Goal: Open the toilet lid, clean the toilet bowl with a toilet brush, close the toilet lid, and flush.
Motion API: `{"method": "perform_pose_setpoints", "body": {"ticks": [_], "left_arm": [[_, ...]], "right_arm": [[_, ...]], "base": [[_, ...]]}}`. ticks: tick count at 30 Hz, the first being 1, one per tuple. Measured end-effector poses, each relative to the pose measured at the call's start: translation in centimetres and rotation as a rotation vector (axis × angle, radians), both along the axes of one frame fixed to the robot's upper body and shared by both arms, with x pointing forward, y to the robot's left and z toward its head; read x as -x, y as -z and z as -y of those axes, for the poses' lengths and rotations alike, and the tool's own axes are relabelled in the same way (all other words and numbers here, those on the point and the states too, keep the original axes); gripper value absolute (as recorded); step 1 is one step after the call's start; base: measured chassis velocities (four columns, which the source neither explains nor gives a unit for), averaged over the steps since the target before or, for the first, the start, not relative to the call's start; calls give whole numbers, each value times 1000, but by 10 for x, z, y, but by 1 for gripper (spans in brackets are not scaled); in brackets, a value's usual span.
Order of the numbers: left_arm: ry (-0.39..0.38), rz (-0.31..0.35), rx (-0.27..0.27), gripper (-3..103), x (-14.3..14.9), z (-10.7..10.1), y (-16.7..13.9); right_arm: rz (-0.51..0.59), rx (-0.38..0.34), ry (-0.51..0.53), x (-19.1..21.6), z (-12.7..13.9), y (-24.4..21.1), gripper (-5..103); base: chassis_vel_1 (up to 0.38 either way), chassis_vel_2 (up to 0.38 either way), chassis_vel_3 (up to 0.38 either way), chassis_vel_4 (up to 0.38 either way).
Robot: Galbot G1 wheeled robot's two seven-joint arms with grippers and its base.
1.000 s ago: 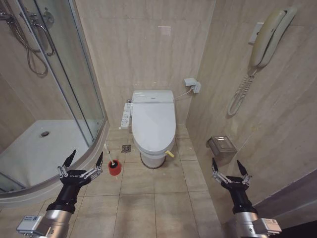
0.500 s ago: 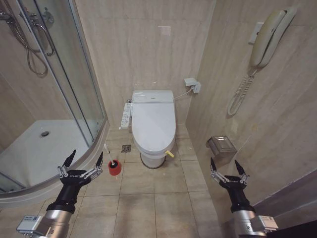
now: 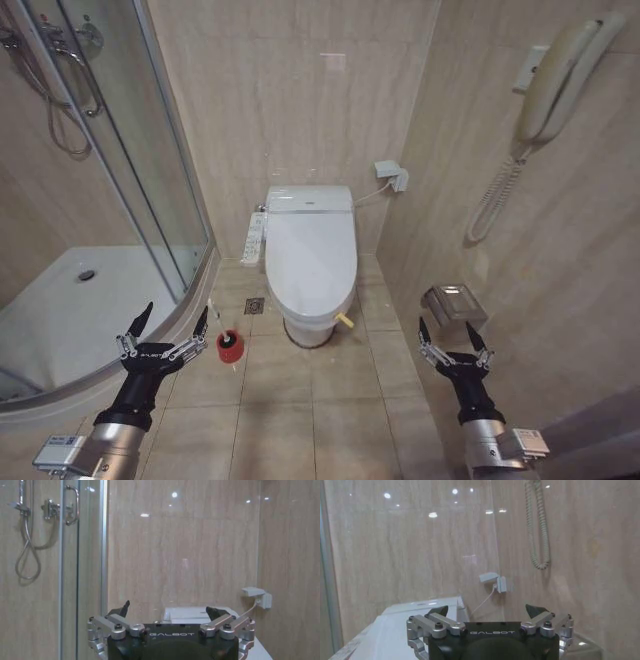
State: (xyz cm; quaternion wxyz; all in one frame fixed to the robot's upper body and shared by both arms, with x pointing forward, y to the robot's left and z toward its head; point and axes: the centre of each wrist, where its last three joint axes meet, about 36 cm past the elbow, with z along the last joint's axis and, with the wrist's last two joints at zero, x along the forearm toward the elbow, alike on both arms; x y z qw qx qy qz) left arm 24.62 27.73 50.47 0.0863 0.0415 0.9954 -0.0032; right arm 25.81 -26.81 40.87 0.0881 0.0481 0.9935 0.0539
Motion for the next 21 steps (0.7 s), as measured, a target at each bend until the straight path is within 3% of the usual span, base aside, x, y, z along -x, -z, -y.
{"method": "perform_pose_setpoints", "body": {"ticks": [16,21], "left_arm": [[0,0,0,100,0,0,0],[0,0,0,100,0,0,0]], "right_arm": [[34,3,-42,9,-9,13,100],[6,36,-41,33,-9,29,100]], "base": [[-260,257,269,-264],[-246,246,218,-238]]}}
